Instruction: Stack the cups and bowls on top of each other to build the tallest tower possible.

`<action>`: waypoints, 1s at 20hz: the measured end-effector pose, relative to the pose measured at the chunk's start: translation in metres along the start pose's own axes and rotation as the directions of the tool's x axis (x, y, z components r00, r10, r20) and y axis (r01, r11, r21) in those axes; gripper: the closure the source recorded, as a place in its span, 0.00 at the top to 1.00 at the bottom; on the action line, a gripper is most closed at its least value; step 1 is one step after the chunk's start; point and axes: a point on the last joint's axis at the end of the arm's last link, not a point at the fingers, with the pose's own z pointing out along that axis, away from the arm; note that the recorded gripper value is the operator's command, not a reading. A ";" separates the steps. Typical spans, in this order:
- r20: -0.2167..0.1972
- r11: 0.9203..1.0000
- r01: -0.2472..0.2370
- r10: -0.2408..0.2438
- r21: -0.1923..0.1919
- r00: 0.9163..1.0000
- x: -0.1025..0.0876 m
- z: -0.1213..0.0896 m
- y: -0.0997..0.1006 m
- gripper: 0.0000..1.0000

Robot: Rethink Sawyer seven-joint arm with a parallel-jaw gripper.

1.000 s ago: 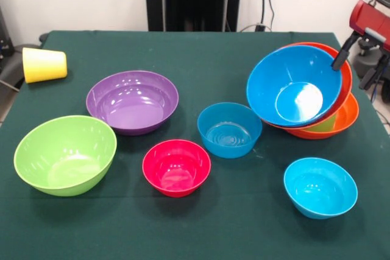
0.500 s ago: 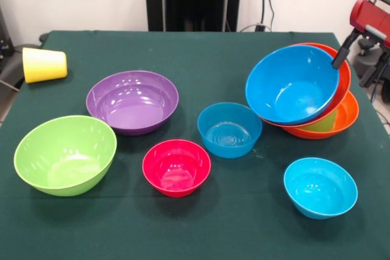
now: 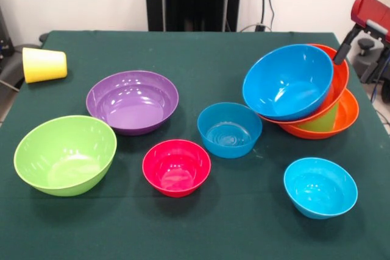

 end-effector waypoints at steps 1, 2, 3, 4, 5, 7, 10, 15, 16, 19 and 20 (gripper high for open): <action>0.000 1.000 0.000 0.000 0.001 1.000 0.000 0.000 -0.001 1.00; -0.001 1.000 -0.001 0.001 0.002 1.000 0.000 0.000 -0.001 1.00; -0.001 1.000 -0.002 0.002 0.002 1.000 0.000 0.000 -0.001 1.00; -0.001 1.000 -0.002 0.002 0.002 1.000 -0.001 0.000 -0.002 1.00; -0.002 1.000 -0.004 0.004 0.001 1.000 -0.001 -0.002 -0.002 1.00; -0.004 1.000 -0.009 0.009 -0.001 1.000 -0.003 -0.006 -0.003 1.00; -0.013 1.000 -0.017 0.017 0.002 1.000 -0.005 -0.017 -0.006 1.00; -0.036 0.999 -0.031 0.032 0.025 0.999 -0.011 -0.039 -0.011 1.00; -0.039 0.999 -0.032 0.033 0.030 0.999 -0.012 -0.042 -0.012 1.00; -0.053 0.998 -0.031 0.034 0.060 0.998 -0.014 -0.059 -0.018 1.00; -0.056 0.997 -0.028 0.032 0.073 0.998 -0.015 -0.065 -0.021 1.00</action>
